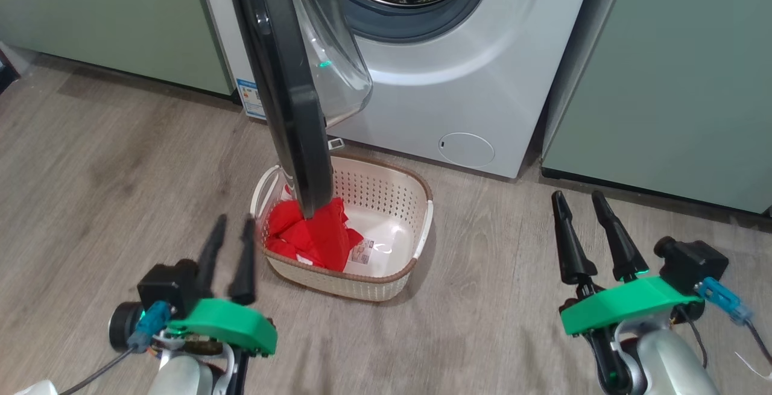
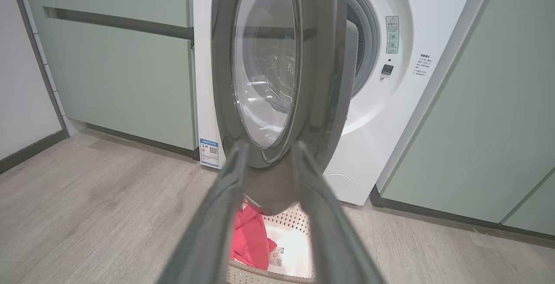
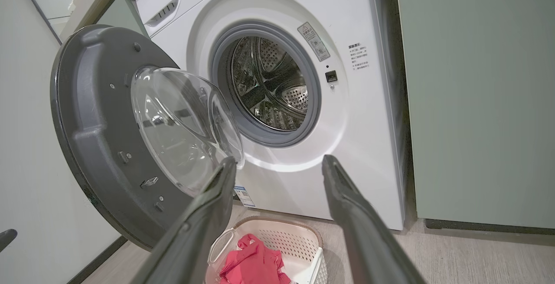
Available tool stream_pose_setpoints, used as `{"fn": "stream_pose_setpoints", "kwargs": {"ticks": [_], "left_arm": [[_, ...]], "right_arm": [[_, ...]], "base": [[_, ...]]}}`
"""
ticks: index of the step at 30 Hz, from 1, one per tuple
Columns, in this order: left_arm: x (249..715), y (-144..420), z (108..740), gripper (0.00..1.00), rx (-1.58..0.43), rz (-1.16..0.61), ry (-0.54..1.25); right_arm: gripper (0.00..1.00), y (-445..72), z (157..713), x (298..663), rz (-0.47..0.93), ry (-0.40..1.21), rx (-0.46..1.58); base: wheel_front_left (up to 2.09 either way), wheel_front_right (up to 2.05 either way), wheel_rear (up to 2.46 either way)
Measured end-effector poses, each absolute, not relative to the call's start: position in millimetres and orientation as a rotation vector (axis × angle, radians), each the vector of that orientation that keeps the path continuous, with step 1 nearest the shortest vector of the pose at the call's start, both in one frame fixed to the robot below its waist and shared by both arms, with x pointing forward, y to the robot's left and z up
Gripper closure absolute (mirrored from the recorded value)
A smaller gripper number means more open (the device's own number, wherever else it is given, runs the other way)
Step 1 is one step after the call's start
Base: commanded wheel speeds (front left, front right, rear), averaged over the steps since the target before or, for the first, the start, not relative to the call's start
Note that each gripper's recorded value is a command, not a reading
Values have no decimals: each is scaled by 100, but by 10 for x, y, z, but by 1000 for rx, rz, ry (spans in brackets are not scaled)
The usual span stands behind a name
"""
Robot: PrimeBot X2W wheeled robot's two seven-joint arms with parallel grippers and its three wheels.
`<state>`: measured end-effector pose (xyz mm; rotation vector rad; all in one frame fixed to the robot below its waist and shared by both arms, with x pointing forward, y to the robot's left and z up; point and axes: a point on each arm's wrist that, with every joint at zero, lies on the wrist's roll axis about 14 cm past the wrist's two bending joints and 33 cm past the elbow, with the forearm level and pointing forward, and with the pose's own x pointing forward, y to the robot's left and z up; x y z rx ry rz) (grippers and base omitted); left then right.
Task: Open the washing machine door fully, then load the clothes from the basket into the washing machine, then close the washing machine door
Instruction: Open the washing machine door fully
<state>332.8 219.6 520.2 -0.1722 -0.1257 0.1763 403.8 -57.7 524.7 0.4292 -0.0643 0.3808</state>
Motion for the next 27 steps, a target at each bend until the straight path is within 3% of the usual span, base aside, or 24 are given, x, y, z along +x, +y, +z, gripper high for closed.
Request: {"fn": "stream_pose_setpoints", "kwargs": {"ticks": [1, 2, 14, 27], "left_arm": [[3327, 2196, 5204, 98, -172, 176, -126], [3327, 2197, 5207, 100, -172, 177, -127], [3361, 2344, 5542, 100, -209, 213, -236], [3572, 2429, 6944, 100, -212, 194, -655]], "right_arm": [[0, -573, 5246, 4036, 382, -64, 429], [0, -569, 5245, 4034, 383, -63, 429], [0, -577, 5221, 4028, 381, -57, 426], [0, -665, 5187, 4029, 357, -55, 425]], "base": [[0, 0, 0], [0, 0, 0], [0, 0, 0], [0, 0, 0]]}}
